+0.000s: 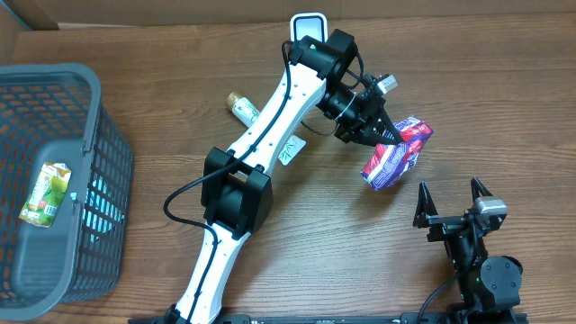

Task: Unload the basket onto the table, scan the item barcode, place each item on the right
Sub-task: 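Carry the pink pad pack with the left gripper and set it on the table, then return the left gripper to the basket and grasp the mint-green wipes pack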

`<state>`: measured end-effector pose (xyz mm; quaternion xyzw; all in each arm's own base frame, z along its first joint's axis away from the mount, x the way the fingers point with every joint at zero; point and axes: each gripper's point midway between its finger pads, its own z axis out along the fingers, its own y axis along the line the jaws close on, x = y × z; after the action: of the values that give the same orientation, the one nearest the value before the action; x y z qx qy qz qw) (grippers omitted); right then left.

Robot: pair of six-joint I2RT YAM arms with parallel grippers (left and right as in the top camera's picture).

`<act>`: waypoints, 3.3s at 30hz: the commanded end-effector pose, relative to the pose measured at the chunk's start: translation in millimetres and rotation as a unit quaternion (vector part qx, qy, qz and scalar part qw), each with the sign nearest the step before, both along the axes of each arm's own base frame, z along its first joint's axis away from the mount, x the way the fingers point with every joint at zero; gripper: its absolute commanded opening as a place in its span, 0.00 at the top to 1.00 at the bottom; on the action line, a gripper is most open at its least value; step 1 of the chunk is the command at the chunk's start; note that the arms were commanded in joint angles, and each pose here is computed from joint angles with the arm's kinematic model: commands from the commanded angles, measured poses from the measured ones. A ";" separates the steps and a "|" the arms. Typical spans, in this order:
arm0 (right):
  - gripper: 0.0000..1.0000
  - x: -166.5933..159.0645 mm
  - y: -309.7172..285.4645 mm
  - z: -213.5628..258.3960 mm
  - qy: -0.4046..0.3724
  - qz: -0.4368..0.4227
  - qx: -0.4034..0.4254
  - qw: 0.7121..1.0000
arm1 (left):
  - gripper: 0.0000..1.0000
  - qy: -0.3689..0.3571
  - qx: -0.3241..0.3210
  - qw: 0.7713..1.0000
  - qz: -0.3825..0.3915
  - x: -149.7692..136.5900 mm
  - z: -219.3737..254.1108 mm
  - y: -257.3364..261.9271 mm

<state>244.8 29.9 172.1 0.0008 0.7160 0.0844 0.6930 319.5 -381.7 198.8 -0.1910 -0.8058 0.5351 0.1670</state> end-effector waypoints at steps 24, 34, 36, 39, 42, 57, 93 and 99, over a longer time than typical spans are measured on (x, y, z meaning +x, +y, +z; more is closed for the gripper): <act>0.00 -0.3 1.9 -1.6 -0.002 0.004 0.004 1.000 | 0.79 0.099 0.114 0.987 0.060 6.5 -140.2 73.3; 0.00 -0.3 1.9 -1.6 -0.002 0.004 0.004 1.000 | 0.50 0.115 0.275 0.945 0.132 33.6 -168.8 148.5; 0.00 -0.3 1.9 -1.6 -0.002 0.004 0.004 1.000 | 0.50 0.115 0.293 0.940 0.132 33.6 -162.5 156.7; 0.00 -0.3 1.9 -1.6 -0.002 0.004 0.004 1.000 | 0.50 0.100 0.317 0.934 0.129 34.8 -148.4 163.8; 0.00 -0.3 1.9 -1.6 -0.002 0.004 0.004 1.000 | 0.50 0.066 0.329 0.934 0.124 37.8 -120.8 161.8; 0.00 -0.3 1.9 -1.6 -0.002 0.004 0.004 1.000 | 0.00 -0.335 0.370 0.795 0.345 71.0 143.7 238.3; 0.00 -0.3 1.9 -1.6 -0.002 0.004 0.004 1.000 | 0.02 -0.223 0.462 0.398 0.760 -85.3 262.5 533.4; 0.00 -0.3 1.9 -1.6 -0.002 0.004 0.004 1.000 | 0.00 -0.353 0.396 0.302 0.792 -157.1 342.5 513.5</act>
<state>244.8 29.9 172.2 0.0011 0.7159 0.0846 0.6931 207.6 140.8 493.2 0.4841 -0.7191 -0.0660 -0.4942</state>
